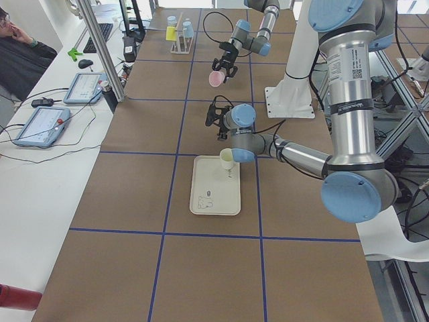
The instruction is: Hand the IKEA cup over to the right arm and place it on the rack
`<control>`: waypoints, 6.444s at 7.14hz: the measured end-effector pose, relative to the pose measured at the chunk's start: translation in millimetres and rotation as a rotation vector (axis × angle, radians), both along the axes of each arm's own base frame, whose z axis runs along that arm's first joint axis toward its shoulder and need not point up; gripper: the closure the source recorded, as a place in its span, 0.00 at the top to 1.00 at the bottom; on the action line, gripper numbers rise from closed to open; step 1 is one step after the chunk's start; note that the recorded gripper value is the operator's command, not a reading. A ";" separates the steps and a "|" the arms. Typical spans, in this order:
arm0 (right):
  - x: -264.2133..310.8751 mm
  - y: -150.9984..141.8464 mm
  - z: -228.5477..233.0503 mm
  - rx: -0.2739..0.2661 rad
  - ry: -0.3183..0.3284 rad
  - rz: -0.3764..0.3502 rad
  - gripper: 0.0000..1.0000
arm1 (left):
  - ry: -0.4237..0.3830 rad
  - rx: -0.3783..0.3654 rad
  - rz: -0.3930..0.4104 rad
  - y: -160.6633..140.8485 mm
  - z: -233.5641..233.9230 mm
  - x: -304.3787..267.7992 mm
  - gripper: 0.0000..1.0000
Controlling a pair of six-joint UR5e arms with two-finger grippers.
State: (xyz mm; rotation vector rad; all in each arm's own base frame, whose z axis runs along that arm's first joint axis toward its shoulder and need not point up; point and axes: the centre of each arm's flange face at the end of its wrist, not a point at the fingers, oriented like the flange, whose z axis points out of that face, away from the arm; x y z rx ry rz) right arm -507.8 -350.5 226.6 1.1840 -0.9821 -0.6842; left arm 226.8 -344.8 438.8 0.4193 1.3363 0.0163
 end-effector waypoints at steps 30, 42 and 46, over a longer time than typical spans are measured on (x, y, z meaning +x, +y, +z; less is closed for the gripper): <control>228.0 -215.8 200.9 0.385 1.940 -0.295 0.00 | -0.158 0.137 0.010 12.0 59.7 -80.8 1.00; 214.3 -214.2 185.4 0.395 1.834 -0.258 0.98 | -0.160 0.132 0.007 11.8 61.5 -80.9 1.00; 192.5 -173.7 123.3 0.282 1.377 -0.089 0.98 | -0.192 0.131 -0.023 9.6 68.2 -74.1 1.00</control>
